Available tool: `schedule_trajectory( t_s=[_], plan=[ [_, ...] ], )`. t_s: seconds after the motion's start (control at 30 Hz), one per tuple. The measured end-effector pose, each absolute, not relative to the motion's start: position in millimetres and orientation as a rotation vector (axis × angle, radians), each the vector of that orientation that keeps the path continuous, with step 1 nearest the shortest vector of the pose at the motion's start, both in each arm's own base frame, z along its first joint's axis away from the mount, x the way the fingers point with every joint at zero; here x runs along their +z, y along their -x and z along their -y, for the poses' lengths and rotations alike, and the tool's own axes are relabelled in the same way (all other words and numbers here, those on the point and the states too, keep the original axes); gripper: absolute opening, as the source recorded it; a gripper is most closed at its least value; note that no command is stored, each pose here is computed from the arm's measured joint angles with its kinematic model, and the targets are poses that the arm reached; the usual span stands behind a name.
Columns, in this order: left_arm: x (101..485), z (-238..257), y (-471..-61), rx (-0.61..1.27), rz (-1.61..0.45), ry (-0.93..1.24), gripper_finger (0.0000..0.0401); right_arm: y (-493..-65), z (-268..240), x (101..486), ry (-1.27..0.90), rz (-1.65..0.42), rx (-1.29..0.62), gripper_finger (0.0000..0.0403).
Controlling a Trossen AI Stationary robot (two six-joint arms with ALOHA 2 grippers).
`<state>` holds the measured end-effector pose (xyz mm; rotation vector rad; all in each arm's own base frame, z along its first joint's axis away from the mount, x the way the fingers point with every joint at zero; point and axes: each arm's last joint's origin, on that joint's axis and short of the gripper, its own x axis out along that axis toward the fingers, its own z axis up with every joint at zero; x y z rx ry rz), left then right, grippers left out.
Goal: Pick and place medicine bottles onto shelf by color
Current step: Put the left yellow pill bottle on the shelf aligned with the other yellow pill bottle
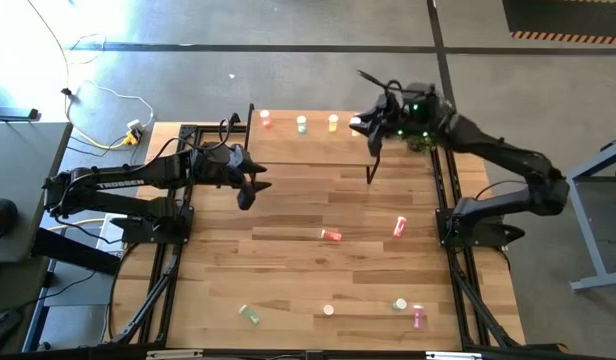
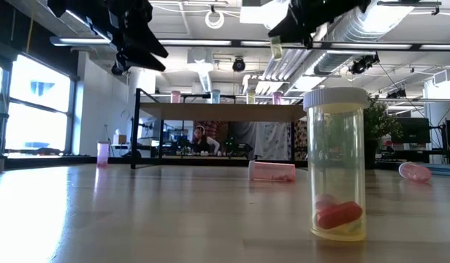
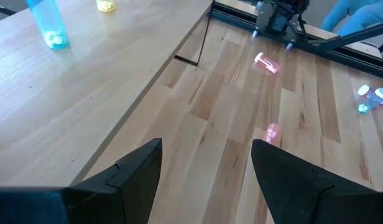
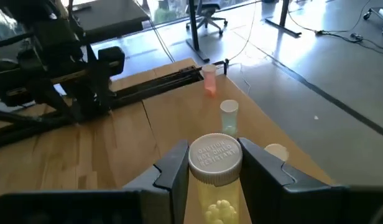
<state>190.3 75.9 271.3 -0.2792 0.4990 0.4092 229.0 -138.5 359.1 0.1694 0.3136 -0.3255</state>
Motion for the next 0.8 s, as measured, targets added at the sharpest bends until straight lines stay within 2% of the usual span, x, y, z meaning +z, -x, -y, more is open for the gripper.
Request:
schedule_trajectory(
  t_s=[0.23,0.37,0.5,0.8],
  plan=[
    [270,-76,-189,0.426,-0.518,0.27,0.0239,-241,129,305,-0.143,-0.089,-0.277,0.0108],
    [270,-76,-189,0.436,-0.513,0.275,0.0239,-239,121,280,-0.126,0.019,-0.345,0.0108],
    [272,-77,-191,0.436,-0.486,0.273,0.0239,-244,117,259,-0.115,0.009,-0.393,0.0108],
    [275,-79,-191,0.491,-0.456,0.25,0.0239,-277,124,247,-0.036,-0.071,-0.431,0.0108]
  ],
)
